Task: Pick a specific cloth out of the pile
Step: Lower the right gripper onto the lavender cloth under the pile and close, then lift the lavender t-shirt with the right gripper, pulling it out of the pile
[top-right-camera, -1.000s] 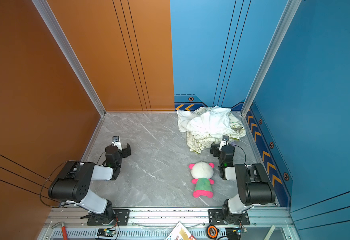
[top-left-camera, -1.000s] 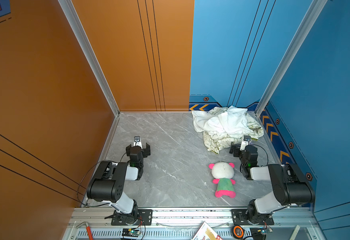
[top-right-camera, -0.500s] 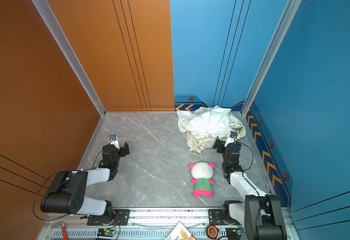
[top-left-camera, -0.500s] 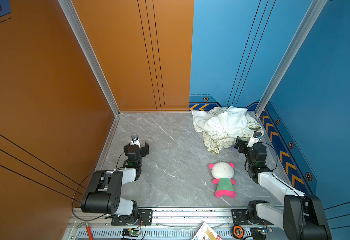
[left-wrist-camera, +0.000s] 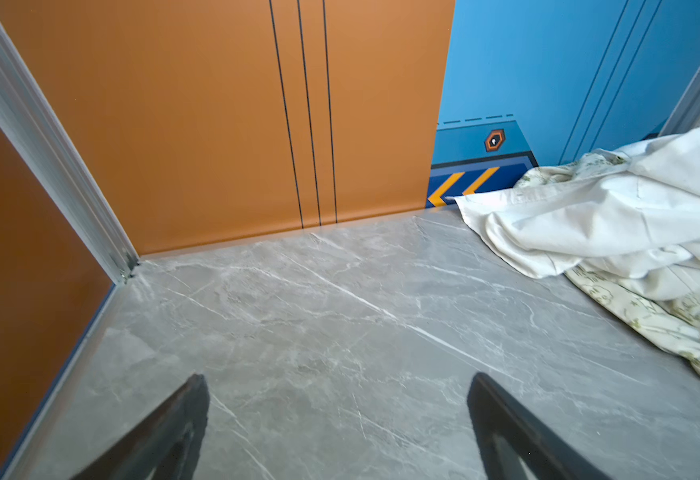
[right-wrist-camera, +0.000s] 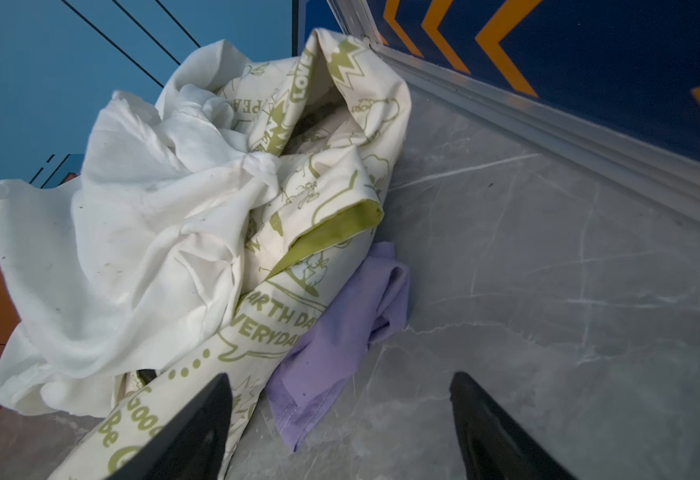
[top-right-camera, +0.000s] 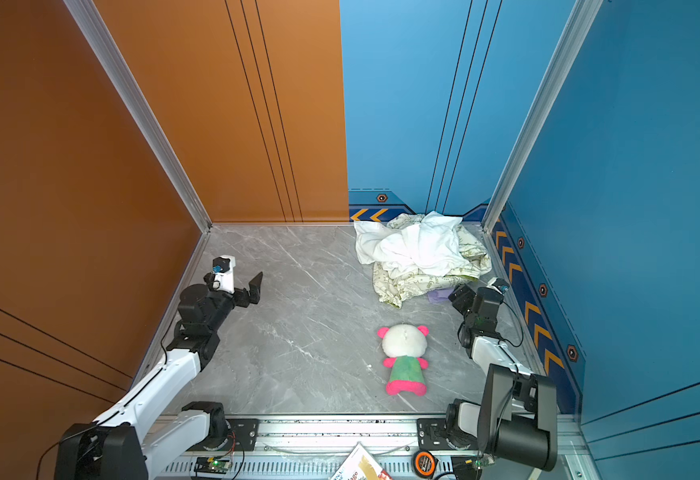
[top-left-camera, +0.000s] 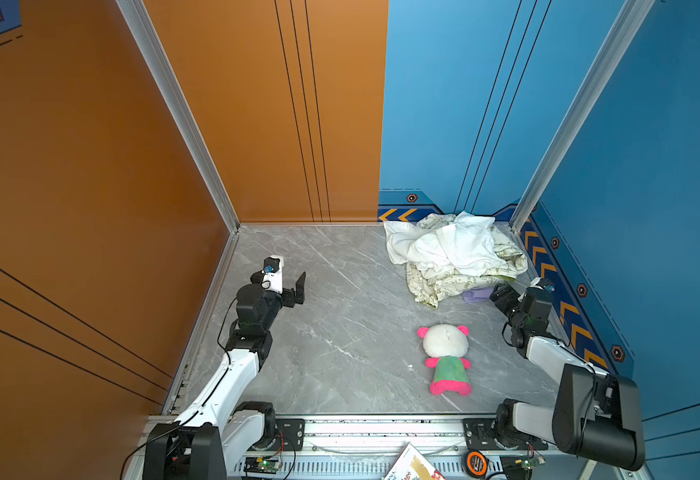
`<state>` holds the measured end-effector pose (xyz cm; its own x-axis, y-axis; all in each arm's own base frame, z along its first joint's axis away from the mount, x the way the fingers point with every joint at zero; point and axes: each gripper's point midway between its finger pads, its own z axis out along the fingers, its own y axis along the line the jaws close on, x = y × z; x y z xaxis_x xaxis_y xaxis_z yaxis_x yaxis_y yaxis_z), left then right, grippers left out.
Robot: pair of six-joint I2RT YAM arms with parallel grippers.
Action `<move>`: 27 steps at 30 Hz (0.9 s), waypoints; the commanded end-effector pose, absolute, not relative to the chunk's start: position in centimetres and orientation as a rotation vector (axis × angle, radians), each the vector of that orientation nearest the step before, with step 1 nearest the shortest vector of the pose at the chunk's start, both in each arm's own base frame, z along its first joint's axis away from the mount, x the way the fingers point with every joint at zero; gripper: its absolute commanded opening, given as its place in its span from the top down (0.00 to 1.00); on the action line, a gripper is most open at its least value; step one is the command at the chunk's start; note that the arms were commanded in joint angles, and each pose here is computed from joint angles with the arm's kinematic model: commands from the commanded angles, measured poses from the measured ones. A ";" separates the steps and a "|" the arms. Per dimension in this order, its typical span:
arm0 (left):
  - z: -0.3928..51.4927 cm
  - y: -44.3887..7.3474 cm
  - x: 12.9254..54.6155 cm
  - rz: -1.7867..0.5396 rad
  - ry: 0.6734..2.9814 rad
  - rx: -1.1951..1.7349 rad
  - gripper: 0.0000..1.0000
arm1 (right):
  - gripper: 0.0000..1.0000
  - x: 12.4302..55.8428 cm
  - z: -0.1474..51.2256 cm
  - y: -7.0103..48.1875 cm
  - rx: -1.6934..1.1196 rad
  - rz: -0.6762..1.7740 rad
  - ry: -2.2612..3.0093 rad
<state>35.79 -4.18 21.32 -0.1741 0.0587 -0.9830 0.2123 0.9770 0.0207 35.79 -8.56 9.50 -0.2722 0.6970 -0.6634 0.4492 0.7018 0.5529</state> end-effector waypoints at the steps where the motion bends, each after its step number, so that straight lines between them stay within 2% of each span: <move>1: 21.5 -5.7 35.3 -0.231 1.728 0.266 0.02 | 0.29 37.5 9.7 -7.6 0.988 0.566 1.862; 2: 21.5 -5.8 35.3 -0.235 1.726 0.279 0.02 | 0.36 37.9 9.4 -7.6 1.000 0.609 1.854; 3: 21.5 -6.0 35.2 -0.238 1.724 0.289 0.02 | 0.38 38.4 9.2 -7.4 1.004 0.650 1.845; 6: 21.6 -6.2 35.3 -0.253 1.723 0.291 0.02 | 0.37 39.3 8.5 -7.4 1.033 0.727 1.821; 12: 21.8 -6.1 35.3 -0.251 1.717 0.292 0.02 | 0.46 40.4 7.0 -7.9 1.099 0.776 1.774; 23: 21.9 -5.8 35.2 -0.238 1.712 0.285 0.02 | 0.97 42.5 5.5 -7.9 1.176 0.899 1.708; 27: 21.9 -5.7 35.1 -0.231 1.712 0.282 0.02 | 1.00 42.3 6.5 -7.7 1.168 0.906 1.677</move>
